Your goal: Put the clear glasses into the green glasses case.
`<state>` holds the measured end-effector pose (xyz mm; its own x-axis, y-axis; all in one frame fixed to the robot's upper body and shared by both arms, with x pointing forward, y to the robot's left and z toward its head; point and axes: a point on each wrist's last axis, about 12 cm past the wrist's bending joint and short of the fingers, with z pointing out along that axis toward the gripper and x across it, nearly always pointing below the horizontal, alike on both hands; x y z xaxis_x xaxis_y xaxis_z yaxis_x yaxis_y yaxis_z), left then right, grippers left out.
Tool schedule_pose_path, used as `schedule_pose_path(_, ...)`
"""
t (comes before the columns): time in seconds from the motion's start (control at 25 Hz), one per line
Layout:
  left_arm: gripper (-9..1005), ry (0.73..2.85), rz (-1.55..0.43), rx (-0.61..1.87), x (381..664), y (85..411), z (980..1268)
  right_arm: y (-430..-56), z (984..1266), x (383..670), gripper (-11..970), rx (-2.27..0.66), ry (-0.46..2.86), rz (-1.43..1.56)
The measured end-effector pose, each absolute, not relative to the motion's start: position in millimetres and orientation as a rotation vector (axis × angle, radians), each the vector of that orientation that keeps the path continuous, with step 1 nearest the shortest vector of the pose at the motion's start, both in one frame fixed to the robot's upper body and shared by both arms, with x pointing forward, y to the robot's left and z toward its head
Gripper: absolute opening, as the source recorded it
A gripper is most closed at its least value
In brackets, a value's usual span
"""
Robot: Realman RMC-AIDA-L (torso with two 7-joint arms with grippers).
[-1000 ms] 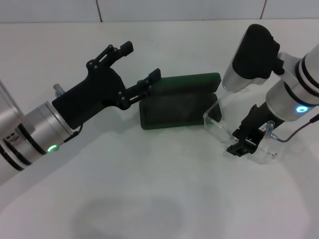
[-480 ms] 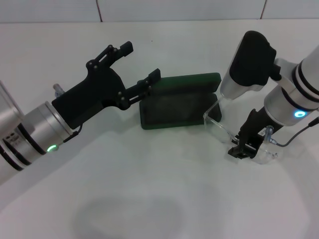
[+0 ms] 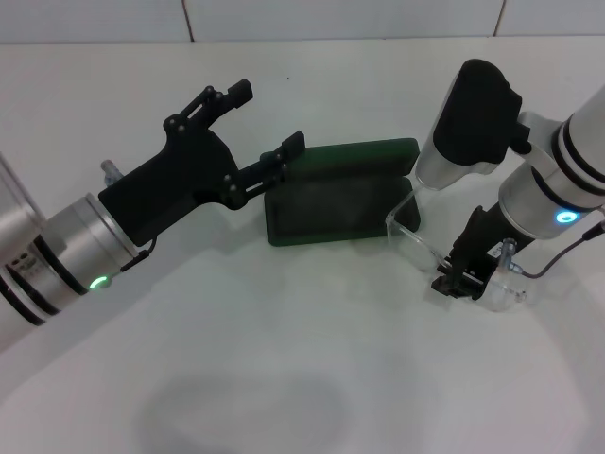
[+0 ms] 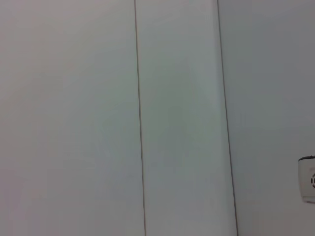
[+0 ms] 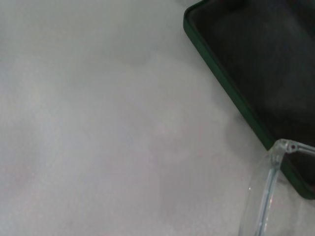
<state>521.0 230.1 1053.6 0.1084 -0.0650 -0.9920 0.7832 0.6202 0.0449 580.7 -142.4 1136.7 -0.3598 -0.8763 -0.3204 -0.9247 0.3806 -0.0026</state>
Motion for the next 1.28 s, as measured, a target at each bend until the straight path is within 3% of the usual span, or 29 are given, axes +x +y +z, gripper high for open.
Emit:
schedule_pose_path(0.84,877,1.33,-0.702,0.676,518.3,230.8,1051.8,-137.7,1136.1,577.6,158,-1.607,2.334,0.255)
schedule_pose_path(1.28,876,1.32,-0.741,0.675,509.9,229.4,1049.8,-153.5,1152.9,569.0,116,-1.54,2.25,0.332)
